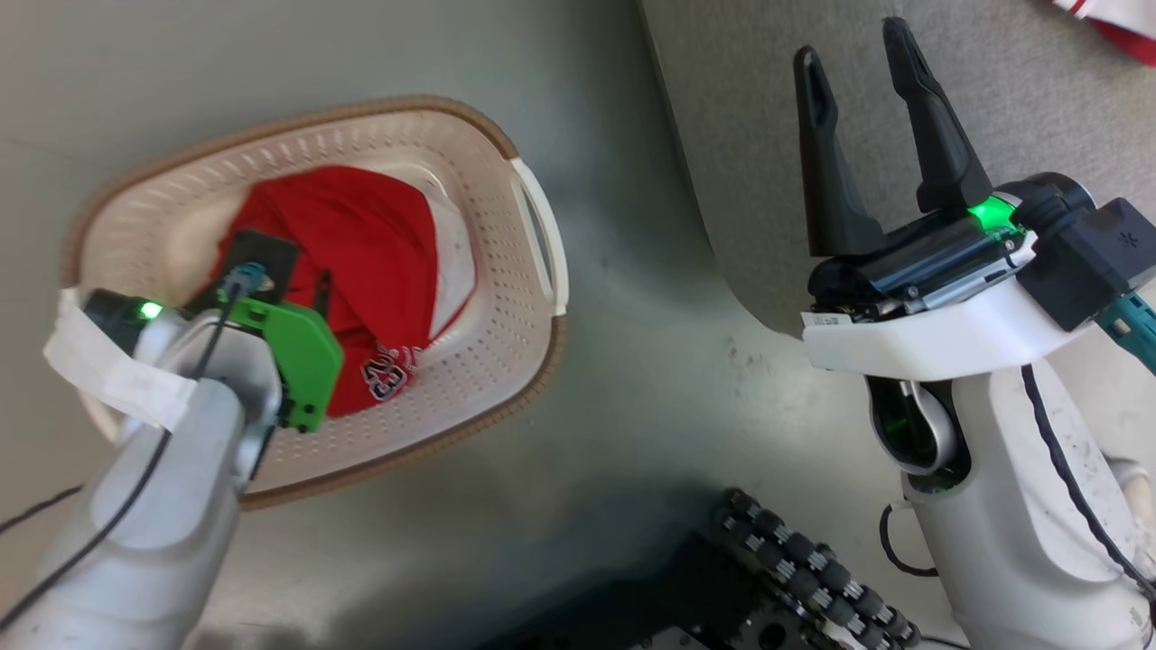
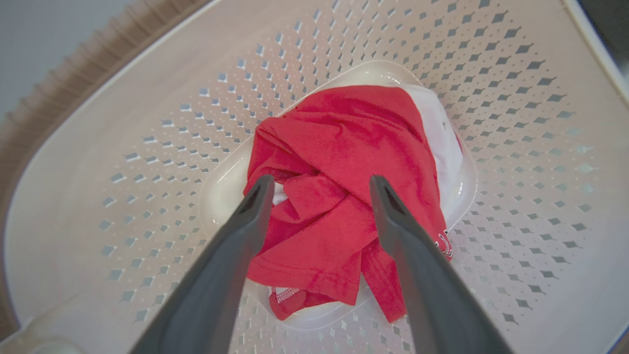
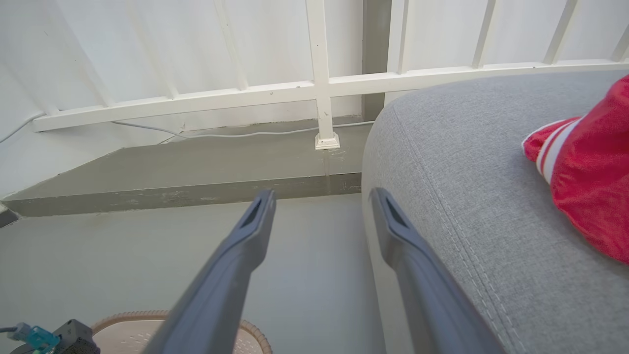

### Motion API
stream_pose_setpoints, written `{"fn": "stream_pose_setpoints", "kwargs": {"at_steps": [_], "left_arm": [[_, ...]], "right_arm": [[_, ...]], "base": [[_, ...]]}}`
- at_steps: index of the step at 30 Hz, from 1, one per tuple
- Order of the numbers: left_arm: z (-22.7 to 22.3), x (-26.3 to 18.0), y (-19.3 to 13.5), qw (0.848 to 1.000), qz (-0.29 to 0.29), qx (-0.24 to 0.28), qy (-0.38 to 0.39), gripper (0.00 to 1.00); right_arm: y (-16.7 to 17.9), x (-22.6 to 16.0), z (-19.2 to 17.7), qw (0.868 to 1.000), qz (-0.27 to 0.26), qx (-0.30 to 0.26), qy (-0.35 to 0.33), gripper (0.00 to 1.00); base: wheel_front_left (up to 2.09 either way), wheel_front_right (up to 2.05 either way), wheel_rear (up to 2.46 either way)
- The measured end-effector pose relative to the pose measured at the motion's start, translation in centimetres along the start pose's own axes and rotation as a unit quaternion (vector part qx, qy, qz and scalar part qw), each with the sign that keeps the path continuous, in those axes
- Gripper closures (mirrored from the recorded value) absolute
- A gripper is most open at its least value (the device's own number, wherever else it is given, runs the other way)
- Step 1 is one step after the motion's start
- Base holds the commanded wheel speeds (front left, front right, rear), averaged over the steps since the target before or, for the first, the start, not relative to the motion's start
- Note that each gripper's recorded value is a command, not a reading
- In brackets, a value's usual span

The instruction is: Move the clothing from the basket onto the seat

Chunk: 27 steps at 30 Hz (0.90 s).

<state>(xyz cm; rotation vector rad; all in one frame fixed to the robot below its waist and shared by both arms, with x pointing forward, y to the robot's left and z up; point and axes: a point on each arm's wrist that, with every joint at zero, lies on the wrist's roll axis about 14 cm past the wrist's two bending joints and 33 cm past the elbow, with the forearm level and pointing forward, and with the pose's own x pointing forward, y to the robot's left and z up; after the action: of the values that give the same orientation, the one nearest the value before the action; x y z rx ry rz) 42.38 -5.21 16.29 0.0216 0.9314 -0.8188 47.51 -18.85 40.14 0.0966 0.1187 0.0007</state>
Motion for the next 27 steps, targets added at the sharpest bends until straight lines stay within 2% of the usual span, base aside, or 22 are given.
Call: {"fn": "stream_pose_setpoints", "kwargs": {"at_steps": [11,27], "left_arm": [[-4.4,3.8,-0.5,0.997,-0.024,0.023,0.065,0.00],[-9.0,4.3,1.1,0.987,-0.001,0.011,0.158,0.00]], "right_arm": [[-1.9,0.0,-3.1,0.999,-0.034,-0.005,0.039,0.00],[-1.9,0.1,-4.4,0.998,-0.043,0.006,0.051,0.00]], "base": [[0.00,0.00,0.00],[0.00,0.00,0.00]]}}
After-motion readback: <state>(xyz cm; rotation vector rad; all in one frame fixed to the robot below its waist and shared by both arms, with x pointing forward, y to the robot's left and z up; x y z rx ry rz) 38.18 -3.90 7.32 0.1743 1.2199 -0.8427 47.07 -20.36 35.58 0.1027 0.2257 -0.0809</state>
